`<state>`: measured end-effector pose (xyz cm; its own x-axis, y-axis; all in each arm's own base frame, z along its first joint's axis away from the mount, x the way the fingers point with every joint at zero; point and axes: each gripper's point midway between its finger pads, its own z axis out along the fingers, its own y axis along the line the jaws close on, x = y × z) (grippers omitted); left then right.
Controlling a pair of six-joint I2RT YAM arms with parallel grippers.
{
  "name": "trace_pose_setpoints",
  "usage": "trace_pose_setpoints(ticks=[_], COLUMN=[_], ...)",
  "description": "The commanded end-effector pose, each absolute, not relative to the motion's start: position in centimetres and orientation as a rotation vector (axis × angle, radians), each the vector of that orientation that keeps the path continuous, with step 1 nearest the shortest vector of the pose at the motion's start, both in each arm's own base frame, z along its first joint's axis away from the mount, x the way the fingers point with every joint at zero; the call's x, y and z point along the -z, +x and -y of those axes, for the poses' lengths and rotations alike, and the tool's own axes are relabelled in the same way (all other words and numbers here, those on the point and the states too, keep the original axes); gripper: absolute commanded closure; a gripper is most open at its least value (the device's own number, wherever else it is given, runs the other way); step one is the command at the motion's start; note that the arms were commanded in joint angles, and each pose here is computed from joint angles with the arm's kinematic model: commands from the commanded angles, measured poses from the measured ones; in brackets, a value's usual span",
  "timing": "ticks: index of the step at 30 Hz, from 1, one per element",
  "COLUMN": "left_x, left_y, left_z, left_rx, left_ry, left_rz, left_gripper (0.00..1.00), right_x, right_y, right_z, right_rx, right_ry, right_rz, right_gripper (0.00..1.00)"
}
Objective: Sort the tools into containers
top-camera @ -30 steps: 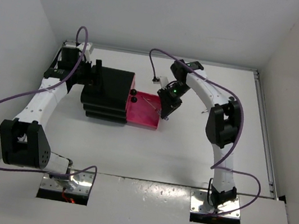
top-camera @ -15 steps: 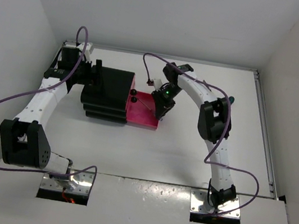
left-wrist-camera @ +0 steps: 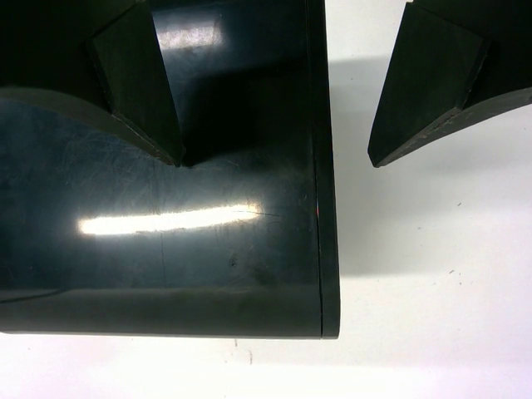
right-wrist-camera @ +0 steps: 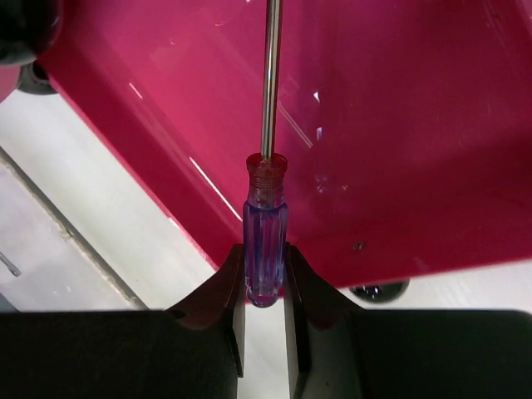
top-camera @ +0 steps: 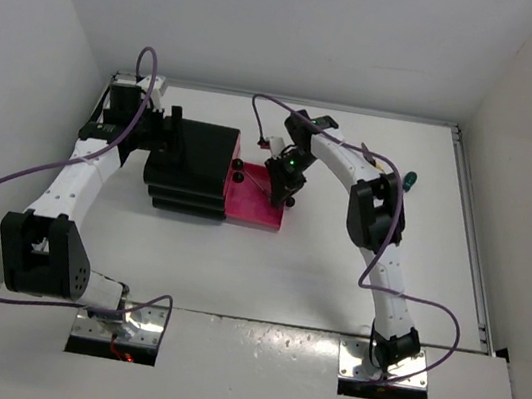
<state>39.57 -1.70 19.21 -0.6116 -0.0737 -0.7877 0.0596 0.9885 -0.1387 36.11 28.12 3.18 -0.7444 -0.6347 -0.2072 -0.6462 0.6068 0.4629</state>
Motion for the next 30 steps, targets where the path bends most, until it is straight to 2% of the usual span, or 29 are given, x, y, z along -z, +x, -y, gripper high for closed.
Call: trace_pose_setpoints(ticks=[1,4,8,11,12,13,18,23,30], left_x=[-16.5,-16.5,-16.1,-16.1,-16.1,-16.1,-16.1,-16.1,-15.7], left_y=[38.3,38.3,38.1,38.1,38.1,38.1,38.1,38.1,37.9], left_z=[1.4,1.4,1.4,1.4,1.4,1.4,1.4,1.4,1.5], left_rx=[0.168,0.168,0.168,0.168,0.168,0.168,0.168,0.168,0.180], left_ry=[-0.011,-0.011,-0.012,-0.012,-0.012,-0.012,-0.012,-0.012,-0.008], left_rz=[-2.319,-2.319,-2.328,-2.328,-2.328,-2.328,-2.328,-2.328,-2.337], left_gripper=[0.00,0.00,0.00,0.00,0.00,0.00,0.00,0.00,0.00], right_x=[-4.0,-3.5,-3.1,-3.1,-3.1,-3.6,-5.1,-9.3,-17.3], right_y=[37.2,37.3,36.8,37.1,37.1,37.3,37.9,38.6,37.5], right_z=[-29.6,-29.7,-30.5,-30.5,-30.5,-30.7,-30.7,-30.1,-28.3], right_rx=[-0.808,-0.808,-0.811,-0.798,-0.798,-0.799,-0.770,-0.777,-0.989], right_ry=[-1.127,-1.127,-1.144,-1.132,-1.132,-1.120,-1.106,-1.074,-1.012], right_rz=[-2.731,-2.731,-2.731,-2.731,-2.731,-2.718,-2.683,-2.598,-2.439], right_gripper=[1.00,1.00,0.91,0.82,0.73,0.69,0.52,0.51,0.52])
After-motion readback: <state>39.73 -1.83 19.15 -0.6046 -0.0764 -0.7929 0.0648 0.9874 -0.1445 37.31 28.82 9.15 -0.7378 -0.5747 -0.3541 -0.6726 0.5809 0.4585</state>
